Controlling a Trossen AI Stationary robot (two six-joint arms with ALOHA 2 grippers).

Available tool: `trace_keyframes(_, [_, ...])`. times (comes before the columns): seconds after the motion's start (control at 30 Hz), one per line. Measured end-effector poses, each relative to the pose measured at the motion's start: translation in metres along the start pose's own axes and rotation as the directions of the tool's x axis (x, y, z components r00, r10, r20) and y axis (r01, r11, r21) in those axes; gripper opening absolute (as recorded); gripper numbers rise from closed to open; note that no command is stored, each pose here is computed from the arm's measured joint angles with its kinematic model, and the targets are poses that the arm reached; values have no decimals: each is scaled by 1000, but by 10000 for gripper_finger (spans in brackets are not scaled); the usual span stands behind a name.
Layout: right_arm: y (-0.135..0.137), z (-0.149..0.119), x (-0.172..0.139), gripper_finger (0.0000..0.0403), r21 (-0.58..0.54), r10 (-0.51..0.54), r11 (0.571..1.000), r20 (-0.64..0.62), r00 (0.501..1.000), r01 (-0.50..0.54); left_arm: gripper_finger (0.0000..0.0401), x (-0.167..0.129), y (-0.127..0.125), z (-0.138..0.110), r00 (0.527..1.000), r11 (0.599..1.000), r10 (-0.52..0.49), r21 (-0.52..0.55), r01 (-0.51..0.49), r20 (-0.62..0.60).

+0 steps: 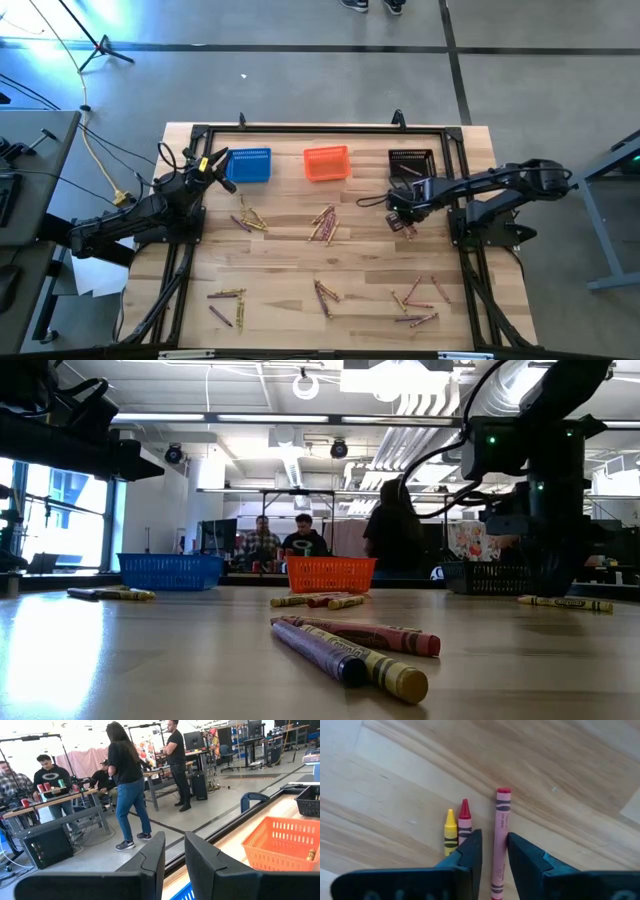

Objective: Sort crayons
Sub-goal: Put the red crayon into the black bin

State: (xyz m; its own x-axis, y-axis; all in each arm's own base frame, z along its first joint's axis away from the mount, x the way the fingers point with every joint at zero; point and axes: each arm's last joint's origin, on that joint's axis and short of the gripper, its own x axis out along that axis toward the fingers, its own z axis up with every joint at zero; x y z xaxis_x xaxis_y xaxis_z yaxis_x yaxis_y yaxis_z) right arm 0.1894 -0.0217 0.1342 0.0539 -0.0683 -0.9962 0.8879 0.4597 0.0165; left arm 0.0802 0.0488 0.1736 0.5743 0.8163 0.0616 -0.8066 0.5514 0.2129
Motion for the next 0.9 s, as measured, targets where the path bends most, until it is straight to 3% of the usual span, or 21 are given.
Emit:
trace_keyframes(0.3, [1, 1, 5, 9, -12, -19, 1000, -16, 1000, 19, 60, 0, 0, 0, 1000, 1000, 0, 0, 0, 0])
trace_keyframes(0.6, [4, 10, -8, 15, -20, -41, 999, -48, 998, 40, 60, 0, 0, 0, 1000, 1000, 0, 0, 0, 0])
trace_keyframes(0.9, [15, 36, -59, 14, -68, -98, 993, 13, 995, 98, 60, 0, 0, 0, 1000, 1000, 0, 0, 0, 0])
